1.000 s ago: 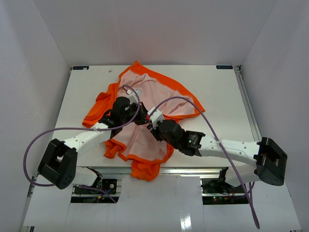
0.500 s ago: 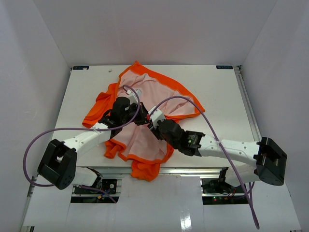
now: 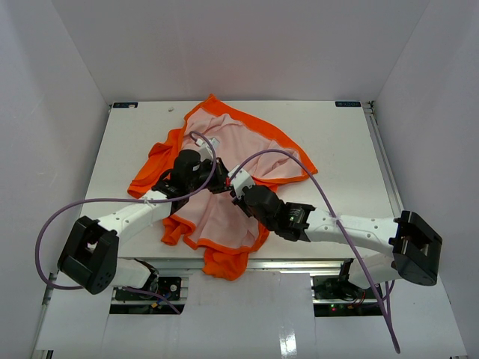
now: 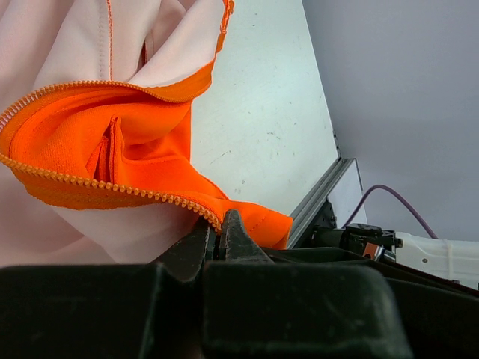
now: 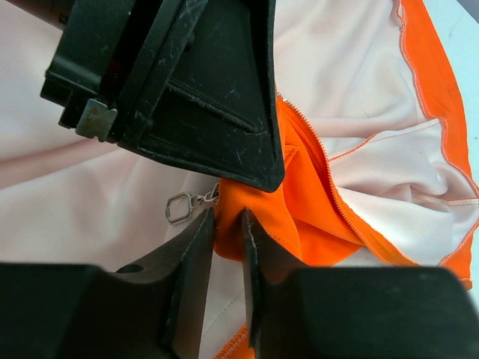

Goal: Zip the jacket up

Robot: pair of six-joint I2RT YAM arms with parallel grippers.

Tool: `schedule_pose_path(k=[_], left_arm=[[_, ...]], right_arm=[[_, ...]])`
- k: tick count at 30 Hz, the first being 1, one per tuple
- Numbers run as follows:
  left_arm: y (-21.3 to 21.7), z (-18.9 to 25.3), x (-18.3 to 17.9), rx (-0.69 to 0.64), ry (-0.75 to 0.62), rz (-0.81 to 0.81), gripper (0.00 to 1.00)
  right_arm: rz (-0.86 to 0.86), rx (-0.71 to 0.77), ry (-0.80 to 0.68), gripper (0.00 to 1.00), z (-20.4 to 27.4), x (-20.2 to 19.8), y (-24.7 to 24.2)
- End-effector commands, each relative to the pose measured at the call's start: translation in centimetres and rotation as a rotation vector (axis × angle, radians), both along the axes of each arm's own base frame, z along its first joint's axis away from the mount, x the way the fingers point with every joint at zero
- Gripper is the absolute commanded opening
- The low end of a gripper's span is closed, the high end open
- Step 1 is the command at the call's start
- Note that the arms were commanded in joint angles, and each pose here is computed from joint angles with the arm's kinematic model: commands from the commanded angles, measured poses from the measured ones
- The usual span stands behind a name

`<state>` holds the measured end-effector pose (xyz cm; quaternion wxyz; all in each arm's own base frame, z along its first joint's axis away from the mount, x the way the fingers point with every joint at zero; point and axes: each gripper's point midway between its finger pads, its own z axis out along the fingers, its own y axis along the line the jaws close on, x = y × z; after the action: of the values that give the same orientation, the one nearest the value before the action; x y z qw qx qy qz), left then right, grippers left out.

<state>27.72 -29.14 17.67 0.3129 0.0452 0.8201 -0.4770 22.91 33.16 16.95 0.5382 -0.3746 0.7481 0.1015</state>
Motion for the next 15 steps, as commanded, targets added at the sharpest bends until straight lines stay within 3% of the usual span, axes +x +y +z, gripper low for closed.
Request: schedule_pose_path(k=[1, 6, 10, 12, 14, 15], left_arm=[[-0.5, 2.7, -1.1, -0.083, -0.049, -0.049, 0.0], [-0.7, 3.1, -1.4, -0.102, -0.052, -0.062, 0.0], [-0.5, 3.4, -1.4, -0.099, -0.068, -0.055, 0.02], [-0.3, 3.4, -1.3, -0.094, -0.08, -0.044, 0.22], [0.1, 3.3, -1.0, -0.074, -0.096, -0.027, 0.49], [0.4, 3.3, -0.7, -0.057, -0.104, -0.008, 0.55]], right_arm=[[0.008, 0.094, -0.009, 0.2, 1.7, 0.5, 0.9], [0.044, 0.139, 0.01, 0.09, 1.7, 0.2, 1.1], [0.053, 0.175, 0.012, 0.08, 1.9, 0.3, 0.6], [0.063, 0.202, 0.013, 0.08, 2.2, 0.3, 0.3], [0.081, 0.235, 0.021, 0.08, 2.1, 0.7, -0.4], [0.086, 0.271, 0.017, 0.08, 2.7, 1.0, -0.8]])
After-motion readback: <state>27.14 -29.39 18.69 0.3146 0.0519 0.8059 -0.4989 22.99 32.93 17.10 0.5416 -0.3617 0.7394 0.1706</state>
